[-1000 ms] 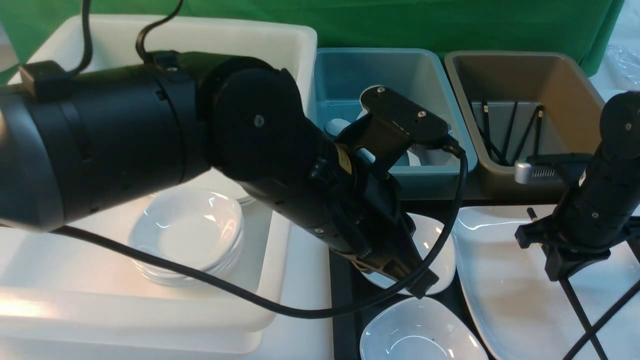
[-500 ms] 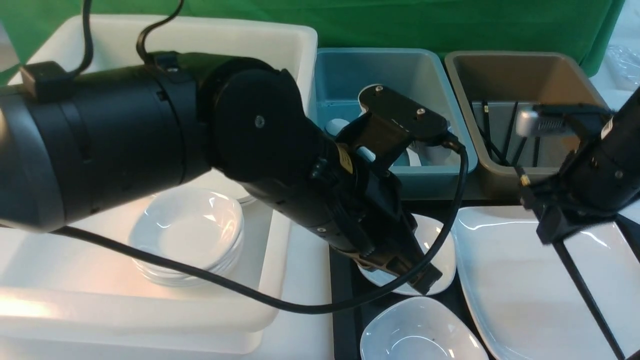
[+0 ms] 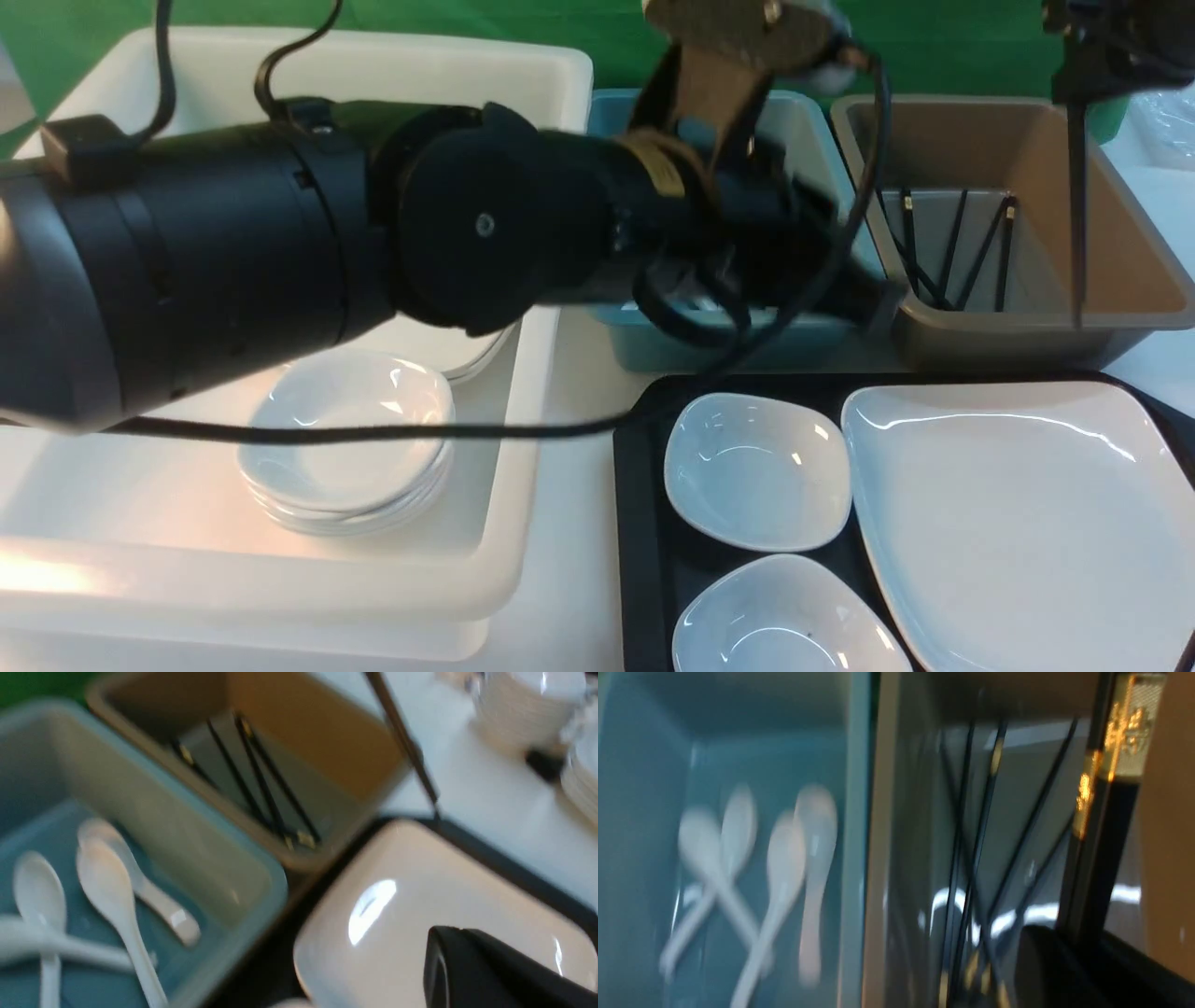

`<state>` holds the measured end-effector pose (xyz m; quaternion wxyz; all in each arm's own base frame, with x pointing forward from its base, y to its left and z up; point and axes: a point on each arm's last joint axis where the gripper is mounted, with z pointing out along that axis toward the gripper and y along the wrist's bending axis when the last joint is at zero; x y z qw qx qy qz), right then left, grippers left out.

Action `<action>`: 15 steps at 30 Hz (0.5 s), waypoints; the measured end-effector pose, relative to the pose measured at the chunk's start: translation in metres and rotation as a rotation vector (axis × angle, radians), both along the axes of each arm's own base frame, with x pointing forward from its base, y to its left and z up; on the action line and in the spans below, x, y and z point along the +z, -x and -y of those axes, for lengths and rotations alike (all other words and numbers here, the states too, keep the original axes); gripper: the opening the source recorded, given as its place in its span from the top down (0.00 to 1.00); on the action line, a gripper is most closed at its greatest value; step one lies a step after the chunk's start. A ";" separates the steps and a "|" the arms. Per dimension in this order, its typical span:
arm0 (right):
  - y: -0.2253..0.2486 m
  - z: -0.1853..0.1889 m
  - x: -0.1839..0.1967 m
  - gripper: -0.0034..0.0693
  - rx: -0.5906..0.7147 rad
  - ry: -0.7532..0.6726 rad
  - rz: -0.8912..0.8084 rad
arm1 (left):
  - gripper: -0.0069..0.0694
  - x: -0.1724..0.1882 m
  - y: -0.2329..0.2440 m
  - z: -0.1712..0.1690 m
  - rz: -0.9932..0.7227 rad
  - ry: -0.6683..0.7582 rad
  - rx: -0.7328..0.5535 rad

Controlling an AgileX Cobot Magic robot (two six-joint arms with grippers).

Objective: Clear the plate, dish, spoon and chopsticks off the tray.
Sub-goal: Use the right arm to put the chopsticks into the small storage box on the right

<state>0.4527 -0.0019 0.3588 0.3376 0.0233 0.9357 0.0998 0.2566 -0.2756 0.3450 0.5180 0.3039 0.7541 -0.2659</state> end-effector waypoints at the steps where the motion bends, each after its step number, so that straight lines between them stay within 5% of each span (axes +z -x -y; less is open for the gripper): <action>1: -0.012 0.002 -0.002 0.85 -0.023 -0.011 0.039 | 0.91 0.005 -0.003 0.000 0.045 0.041 0.022; 6: -0.046 0.006 -0.019 0.85 -0.073 -0.039 0.143 | 0.91 0.017 -0.008 -0.002 0.145 0.129 0.073; 15: -0.080 0.009 -0.086 0.85 -0.117 -0.056 0.100 | 0.91 0.009 -0.005 -0.001 0.083 0.059 0.036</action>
